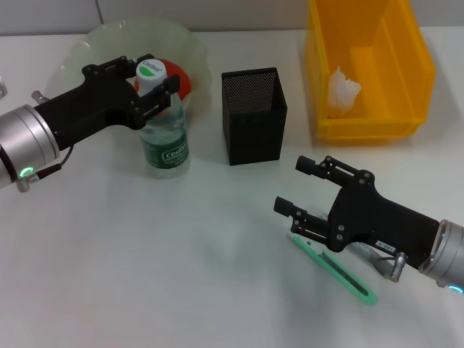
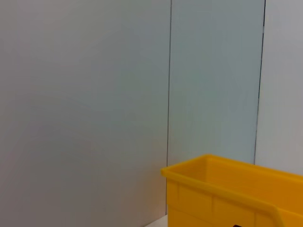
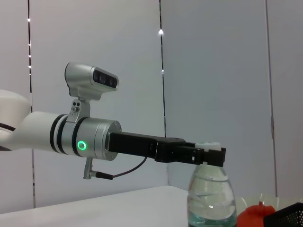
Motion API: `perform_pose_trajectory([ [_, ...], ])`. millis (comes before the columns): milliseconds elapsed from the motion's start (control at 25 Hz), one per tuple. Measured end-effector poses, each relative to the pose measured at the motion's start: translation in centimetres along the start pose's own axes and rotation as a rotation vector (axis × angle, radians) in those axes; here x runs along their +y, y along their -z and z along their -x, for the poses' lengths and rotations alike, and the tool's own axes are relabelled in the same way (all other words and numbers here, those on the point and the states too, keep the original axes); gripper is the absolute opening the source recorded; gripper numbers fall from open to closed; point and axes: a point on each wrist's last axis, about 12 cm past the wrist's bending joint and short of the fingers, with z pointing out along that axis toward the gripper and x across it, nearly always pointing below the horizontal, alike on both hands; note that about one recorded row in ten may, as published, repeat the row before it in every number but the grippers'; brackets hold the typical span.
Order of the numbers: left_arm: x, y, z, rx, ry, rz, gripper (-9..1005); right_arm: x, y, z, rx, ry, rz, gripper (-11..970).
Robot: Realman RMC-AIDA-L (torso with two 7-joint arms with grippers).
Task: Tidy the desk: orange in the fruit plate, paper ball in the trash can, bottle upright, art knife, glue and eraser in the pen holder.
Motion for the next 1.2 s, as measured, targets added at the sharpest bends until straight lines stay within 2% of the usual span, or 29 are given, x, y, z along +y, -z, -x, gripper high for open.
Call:
perform_pose_trajectory([
  [240,0.1,0.1,0.2,-0.006,-0.002,-0.001,563,0.0,0.0,0.0,-0.001,0.0,-0.001,709],
  [720,0.9,1.0,2.2,-0.14,0.023,-0.012,702,-0.1,0.0,0.0,-0.002,0.0,-0.001,709],
  [960,0.2,1.9,3.5,-0.257,0.024,-0.107,745,0.0,0.0,0.1,-0.007,-0.001,-0.001,709],
  [1080,-0.2,2.1,3.6,-0.273,0.018,-0.138,767,0.0,0.1,0.2,-0.018,-0.024,0.004,709],
  [1120,-0.7,2.3,3.6,-0.289,0.007,-0.179,774,0.0,0.1,0.2,-0.018,-0.024,0.004,709],
  [1160,-2.0,2.8,3.5,-0.313,-0.024,-0.294,772,0.0,0.2,0.2,-0.019,-0.03,0.004,709],
  [1200,-2.3,3.0,3.5,-0.314,-0.029,-0.321,771,0.0,0.3,0.2,-0.019,-0.035,0.004,709],
])
